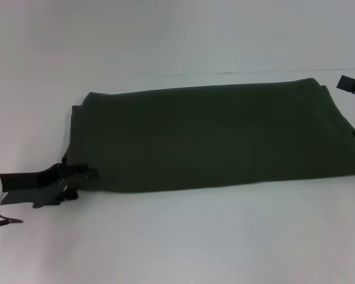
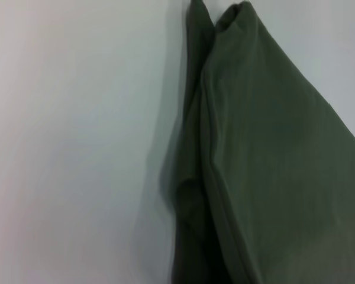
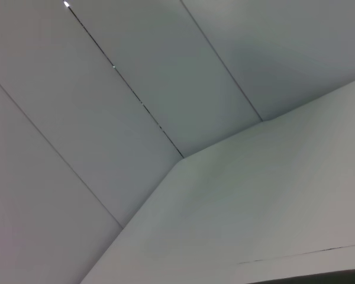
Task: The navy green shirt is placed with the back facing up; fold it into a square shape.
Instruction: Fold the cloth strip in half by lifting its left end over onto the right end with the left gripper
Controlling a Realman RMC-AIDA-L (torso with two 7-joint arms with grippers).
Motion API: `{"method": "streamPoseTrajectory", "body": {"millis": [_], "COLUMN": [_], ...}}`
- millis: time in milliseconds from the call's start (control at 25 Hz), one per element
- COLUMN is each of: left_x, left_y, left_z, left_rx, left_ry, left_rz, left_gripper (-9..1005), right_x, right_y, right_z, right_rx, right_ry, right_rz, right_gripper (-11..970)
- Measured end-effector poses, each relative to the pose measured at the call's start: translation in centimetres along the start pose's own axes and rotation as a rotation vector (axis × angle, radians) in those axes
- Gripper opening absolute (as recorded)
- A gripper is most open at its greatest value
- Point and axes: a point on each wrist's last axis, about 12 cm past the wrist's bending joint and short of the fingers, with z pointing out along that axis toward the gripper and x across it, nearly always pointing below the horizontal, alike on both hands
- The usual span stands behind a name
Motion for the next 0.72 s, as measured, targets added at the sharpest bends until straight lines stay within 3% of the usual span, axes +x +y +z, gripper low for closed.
{"method": "streamPoseTrajectory", "body": {"millis": [720], "left_x": [-1.1], "left_y": [-1.3], "left_z": [0.7], "left_rx": [0.007], "left_ry": [-0.011], "left_rz": [0.044], "left_gripper": [807], "right_x": [0.0], "right_y": [0.0], "right_z": [0.0], "right_rx": [0.001], "right_ry": [0.0], "right_rz": [0.0], "right_gripper": [821]}}
